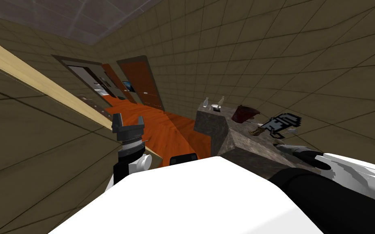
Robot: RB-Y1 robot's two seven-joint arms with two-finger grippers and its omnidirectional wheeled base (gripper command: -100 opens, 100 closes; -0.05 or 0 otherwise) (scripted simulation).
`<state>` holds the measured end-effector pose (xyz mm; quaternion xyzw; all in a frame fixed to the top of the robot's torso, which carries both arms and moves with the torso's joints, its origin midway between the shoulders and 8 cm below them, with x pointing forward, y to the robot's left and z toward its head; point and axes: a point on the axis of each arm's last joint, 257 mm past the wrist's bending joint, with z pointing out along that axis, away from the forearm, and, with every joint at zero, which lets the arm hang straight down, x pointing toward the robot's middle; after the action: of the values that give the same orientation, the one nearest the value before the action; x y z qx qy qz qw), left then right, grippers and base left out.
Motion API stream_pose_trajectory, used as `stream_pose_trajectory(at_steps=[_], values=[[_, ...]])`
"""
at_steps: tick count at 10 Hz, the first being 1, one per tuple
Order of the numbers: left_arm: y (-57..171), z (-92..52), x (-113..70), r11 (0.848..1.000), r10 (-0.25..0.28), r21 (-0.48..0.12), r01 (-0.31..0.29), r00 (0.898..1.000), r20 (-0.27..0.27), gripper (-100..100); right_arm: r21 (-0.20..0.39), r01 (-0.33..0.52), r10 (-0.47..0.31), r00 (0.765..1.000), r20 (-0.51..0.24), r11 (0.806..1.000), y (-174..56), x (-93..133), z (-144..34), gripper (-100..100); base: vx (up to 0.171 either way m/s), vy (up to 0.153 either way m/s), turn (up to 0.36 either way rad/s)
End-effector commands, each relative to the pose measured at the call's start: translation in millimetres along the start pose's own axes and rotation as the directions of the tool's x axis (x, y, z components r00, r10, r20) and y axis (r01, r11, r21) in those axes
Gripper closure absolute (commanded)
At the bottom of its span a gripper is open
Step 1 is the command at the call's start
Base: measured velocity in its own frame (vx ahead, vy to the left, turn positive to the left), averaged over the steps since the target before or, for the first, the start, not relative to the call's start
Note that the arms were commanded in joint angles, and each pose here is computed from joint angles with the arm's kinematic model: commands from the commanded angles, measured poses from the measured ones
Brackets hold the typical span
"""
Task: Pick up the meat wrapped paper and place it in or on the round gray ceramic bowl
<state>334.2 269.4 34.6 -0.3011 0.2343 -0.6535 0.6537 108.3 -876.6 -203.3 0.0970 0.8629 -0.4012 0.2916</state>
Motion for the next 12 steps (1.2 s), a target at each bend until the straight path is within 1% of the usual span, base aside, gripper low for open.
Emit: stream_pose_trajectory(at_steps=[1, 4, 7, 9, 12], values=[[0, 0.0, 0.0, 1.0, 0.0, 0.0, 0.0, 1.0, 0.0, 0, -0.022, 0.015, -0.014, 1.0, 0.022, 1.0, -4, -19, -2.6, 100, -0.062, -0.066, -0.228], [0, 0.0, 0.0, 1.0, 0.0, 0.0, 0.0, 1.0, 0.0, 0, -0.039, 0.028, -0.027, 0.999, 0.028, 0.999, -6, -34, -5.6, 100, -0.056, -0.085, -0.09], [0, 0.0, 0.0, 1.0, 0.0, 0.0, 0.0, 1.0, 0.0, 0, -0.047, 0.037, -0.036, 0.999, 0.021, 0.998, -10, -42, -8.3, 100, -0.025, -0.07, -0.061], [0, 0.0, 0.0, 1.0, 0.0, 0.0, 0.0, 1.0, 0.0, 0, -0.048, 0.039, -0.039, 0.999, 0.009, 0.998, -14, -44, -9.9, 100, -0.027, -0.089, -0.028], [0, 0.0, 0.0, 1.0, 0.0, 0.0, 0.0, 1.0, 0.0, 0, -0.038, 0.036, -0.037, 0.999, -0.026, 0.999, -23, -40, -12.8, 100, -0.007, -0.088, 0.017]])
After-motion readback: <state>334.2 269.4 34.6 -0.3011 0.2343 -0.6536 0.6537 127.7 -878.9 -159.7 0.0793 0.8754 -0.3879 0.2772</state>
